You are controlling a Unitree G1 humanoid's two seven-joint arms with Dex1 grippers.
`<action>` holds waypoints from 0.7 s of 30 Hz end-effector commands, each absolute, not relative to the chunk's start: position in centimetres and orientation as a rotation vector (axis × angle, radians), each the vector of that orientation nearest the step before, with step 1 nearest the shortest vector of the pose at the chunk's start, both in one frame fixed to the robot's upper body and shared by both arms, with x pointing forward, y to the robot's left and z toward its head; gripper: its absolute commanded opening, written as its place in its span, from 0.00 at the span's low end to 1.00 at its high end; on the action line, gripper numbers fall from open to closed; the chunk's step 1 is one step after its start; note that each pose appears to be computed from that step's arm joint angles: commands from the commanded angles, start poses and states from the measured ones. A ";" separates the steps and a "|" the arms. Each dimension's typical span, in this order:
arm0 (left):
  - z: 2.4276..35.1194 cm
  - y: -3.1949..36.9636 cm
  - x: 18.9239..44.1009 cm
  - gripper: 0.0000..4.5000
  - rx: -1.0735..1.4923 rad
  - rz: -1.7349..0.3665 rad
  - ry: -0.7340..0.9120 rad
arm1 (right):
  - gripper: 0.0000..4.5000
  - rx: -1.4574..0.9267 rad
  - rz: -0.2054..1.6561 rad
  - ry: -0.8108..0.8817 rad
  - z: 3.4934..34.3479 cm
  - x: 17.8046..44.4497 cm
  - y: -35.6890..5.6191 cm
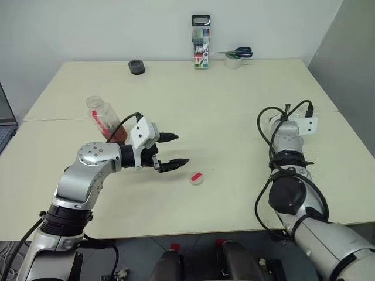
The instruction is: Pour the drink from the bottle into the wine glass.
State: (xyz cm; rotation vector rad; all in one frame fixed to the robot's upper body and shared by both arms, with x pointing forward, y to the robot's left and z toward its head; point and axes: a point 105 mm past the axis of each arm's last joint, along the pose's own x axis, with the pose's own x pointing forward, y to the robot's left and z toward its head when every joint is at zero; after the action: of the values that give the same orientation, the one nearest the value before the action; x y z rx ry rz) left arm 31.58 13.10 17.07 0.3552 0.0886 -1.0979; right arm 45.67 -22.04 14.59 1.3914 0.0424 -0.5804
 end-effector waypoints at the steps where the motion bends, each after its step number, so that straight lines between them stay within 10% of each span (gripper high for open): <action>1: 18.3 12.7 31.3 1.00 0.384 -1.109 0.031 | 0.03 1.378 -0.631 0.029 15.2 44.9 -22.5; 8: 18.3 12.7 31.4 1.00 0.387 -1.103 0.029 | 0.03 1.322 -0.651 0.081 14.3 44.4 -22.5; 21: 18.3 12.5 31.1 1.00 0.389 -1.106 0.028 | 0.99 1.322 -0.670 0.052 14.7 44.2 -23.3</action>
State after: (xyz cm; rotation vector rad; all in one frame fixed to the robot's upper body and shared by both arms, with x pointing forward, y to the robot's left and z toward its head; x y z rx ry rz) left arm 31.47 12.91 17.21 0.3626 0.0793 -1.0991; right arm 44.52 -22.36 14.51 1.3148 0.0748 -0.6380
